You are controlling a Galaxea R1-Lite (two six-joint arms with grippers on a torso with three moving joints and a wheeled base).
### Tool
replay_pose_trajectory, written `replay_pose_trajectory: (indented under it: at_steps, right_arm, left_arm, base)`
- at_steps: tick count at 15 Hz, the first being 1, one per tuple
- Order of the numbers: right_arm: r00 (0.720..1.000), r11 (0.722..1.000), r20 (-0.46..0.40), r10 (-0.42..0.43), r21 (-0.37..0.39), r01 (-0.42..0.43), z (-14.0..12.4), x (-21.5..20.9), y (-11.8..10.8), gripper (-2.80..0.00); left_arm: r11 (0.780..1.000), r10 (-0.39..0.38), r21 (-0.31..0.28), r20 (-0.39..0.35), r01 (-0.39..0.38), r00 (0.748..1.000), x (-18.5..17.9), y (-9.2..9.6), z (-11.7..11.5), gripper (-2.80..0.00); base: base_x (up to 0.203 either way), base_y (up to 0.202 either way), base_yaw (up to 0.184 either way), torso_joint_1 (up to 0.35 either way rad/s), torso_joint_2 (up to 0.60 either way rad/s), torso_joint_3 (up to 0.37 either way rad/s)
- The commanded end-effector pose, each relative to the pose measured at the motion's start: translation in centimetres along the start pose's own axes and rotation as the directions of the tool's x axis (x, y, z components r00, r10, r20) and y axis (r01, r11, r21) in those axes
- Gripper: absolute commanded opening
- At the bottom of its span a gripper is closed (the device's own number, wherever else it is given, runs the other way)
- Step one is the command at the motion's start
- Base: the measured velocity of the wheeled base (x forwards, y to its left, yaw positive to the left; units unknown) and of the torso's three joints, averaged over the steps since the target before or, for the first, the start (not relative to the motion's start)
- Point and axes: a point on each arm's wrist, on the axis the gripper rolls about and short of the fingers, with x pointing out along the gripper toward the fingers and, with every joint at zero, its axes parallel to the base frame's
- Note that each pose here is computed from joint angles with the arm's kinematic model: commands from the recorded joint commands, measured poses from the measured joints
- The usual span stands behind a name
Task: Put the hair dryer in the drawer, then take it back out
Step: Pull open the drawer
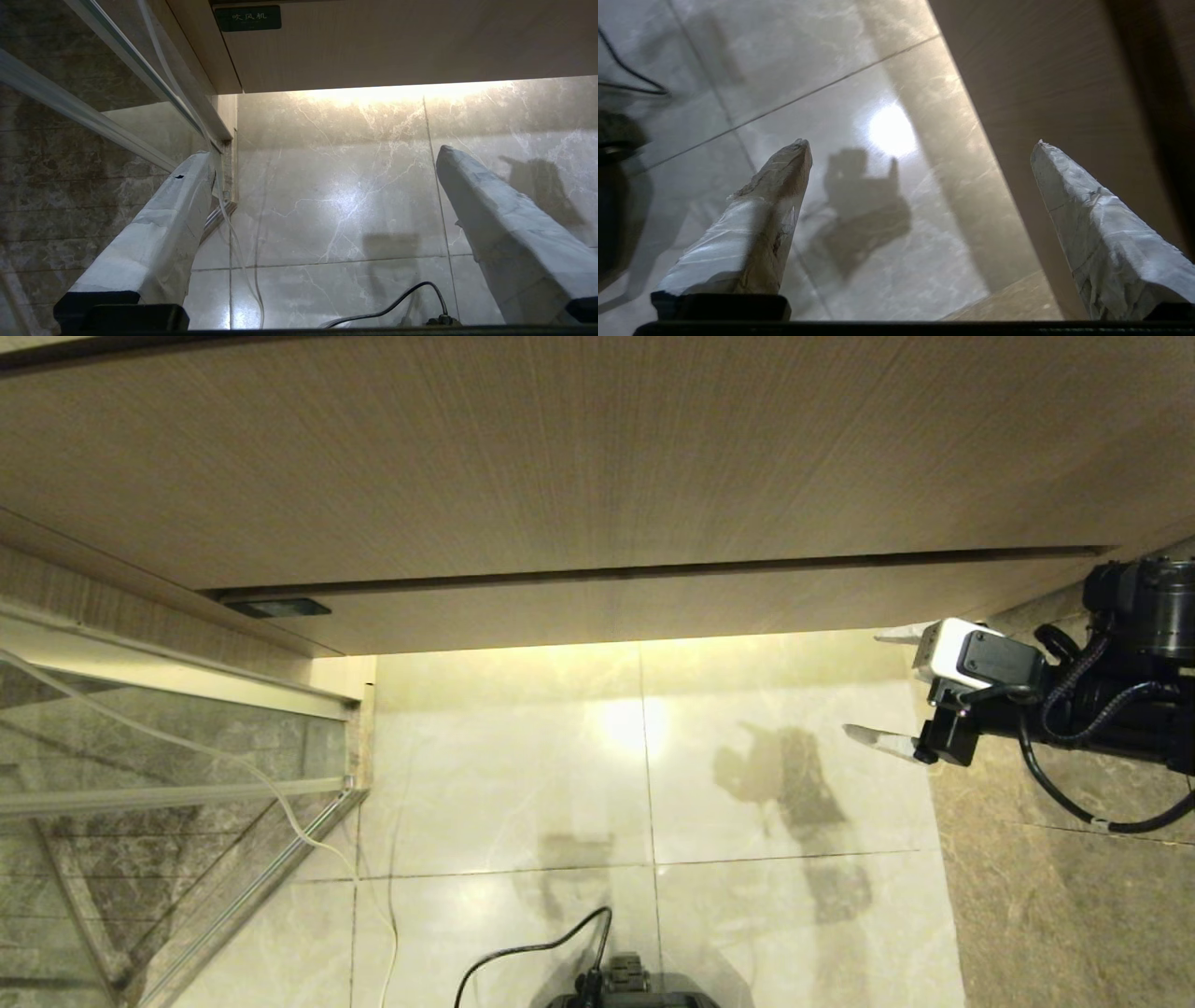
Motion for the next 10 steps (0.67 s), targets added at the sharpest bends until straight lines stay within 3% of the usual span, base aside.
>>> replay_pose_trajectory:
  at_steps: [1,10]
  right_arm:
    - [0.998,0.998,0.037,-0.058,-0.029,0.059,0.2,1.0,-1.1,0.0]
    - [0.998,0.998,0.026,-0.058,-0.02,0.059,-0.8,1.6,-0.6,0.0]
  left_arm:
    - [1.0,0.001,-0.001,-0.038,-0.001,0.999,0.1,0.0,-1.1,0.0]
    - [1.0,0.001,-0.001,-0.038,-0.001,0.999,0.1,0.0,-1.1,0.0]
  base:
    - [0.0,0.0,0.0,0.0,0.0,0.0]
    - [0.0,0.0,0.0,0.0,0.0,0.0]
